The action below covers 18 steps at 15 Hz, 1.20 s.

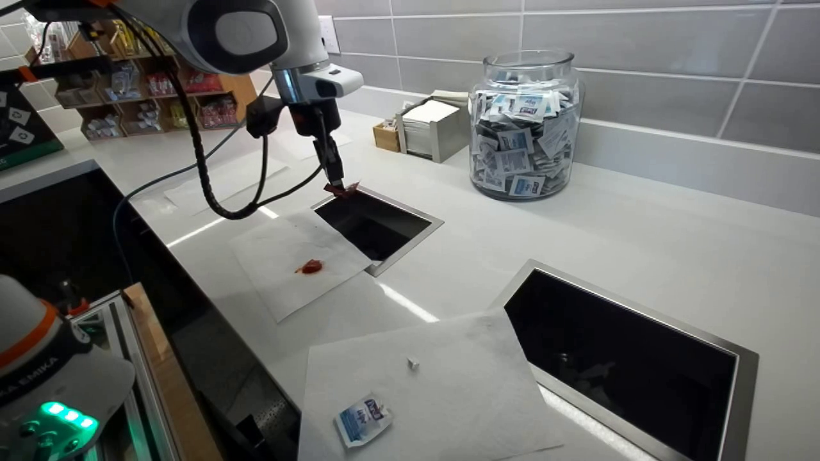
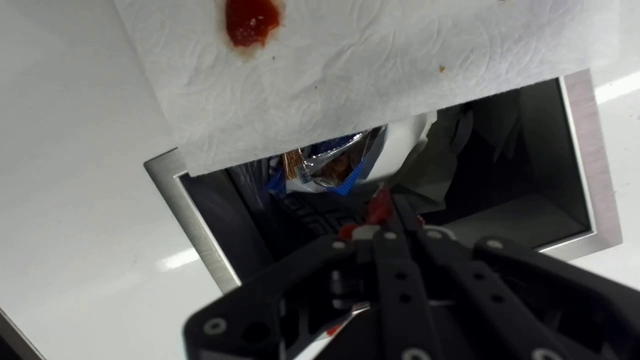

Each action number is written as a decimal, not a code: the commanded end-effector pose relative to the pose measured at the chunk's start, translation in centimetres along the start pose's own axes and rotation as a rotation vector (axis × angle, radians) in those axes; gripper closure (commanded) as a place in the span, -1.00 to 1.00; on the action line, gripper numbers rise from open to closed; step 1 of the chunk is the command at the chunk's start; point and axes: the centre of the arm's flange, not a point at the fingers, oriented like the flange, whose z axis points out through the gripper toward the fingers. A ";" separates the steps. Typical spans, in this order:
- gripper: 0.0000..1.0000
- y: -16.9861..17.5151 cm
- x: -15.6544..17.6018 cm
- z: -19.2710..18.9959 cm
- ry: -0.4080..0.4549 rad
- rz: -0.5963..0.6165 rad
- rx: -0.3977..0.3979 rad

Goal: Remove a red sachet from the paper and drop it in the cabinet waste bin opening

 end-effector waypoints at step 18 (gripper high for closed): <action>-0.18 -0.6 -0.9 -0.6 0.018 -0.027 -0.026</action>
